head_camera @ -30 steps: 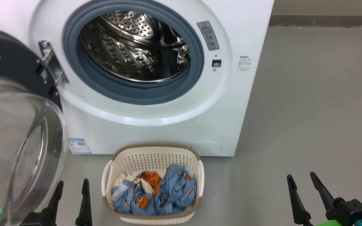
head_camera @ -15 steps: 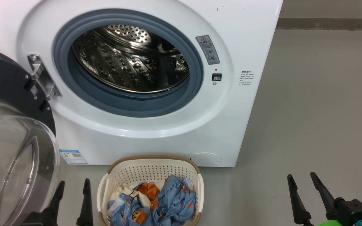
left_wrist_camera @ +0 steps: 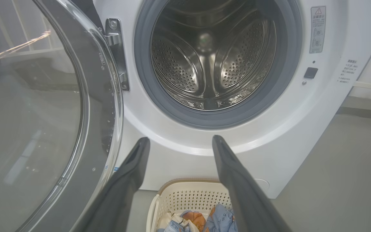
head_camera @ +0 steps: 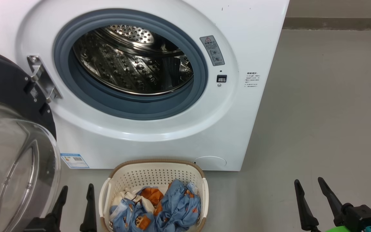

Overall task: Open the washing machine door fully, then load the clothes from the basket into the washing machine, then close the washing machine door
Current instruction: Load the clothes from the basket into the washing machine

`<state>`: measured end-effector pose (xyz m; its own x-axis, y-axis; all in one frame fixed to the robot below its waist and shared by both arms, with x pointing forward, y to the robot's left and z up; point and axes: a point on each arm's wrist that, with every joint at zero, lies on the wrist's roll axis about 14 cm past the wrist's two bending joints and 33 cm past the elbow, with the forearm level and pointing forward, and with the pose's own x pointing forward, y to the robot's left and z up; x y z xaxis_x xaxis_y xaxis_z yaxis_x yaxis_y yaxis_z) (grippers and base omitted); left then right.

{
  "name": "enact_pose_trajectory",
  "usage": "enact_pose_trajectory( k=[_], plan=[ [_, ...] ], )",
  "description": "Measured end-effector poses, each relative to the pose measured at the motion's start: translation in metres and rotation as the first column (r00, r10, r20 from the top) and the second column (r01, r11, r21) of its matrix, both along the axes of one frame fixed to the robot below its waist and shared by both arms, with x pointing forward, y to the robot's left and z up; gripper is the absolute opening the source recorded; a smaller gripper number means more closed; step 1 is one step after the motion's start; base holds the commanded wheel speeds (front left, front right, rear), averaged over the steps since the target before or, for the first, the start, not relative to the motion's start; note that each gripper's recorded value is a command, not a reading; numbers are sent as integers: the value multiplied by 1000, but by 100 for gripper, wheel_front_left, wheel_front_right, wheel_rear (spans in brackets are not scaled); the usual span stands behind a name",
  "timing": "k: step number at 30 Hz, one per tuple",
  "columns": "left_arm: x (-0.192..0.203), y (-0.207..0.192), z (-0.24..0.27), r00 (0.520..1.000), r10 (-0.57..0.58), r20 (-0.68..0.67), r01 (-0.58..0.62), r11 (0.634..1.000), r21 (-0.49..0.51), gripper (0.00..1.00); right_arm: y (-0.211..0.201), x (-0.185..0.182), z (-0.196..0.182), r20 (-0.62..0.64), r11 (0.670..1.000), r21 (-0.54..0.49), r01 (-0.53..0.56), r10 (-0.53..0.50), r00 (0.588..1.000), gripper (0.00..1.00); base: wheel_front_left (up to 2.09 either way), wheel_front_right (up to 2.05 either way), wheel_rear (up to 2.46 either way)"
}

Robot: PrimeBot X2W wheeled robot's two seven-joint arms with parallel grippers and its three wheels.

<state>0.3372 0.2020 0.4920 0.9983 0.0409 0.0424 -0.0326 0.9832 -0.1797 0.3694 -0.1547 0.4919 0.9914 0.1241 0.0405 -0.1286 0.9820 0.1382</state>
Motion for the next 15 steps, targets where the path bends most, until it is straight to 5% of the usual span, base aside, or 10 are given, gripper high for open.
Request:
enact_pose_trajectory(
  k=[15],
  plan=[
    [0, -4, -2, 1000, -12, -5, 12, 1000, -2, 100, -1, 0, -2, -8, 1000, 7, 3, -3, 1000, 100, 0, 0, 0]
  ],
)
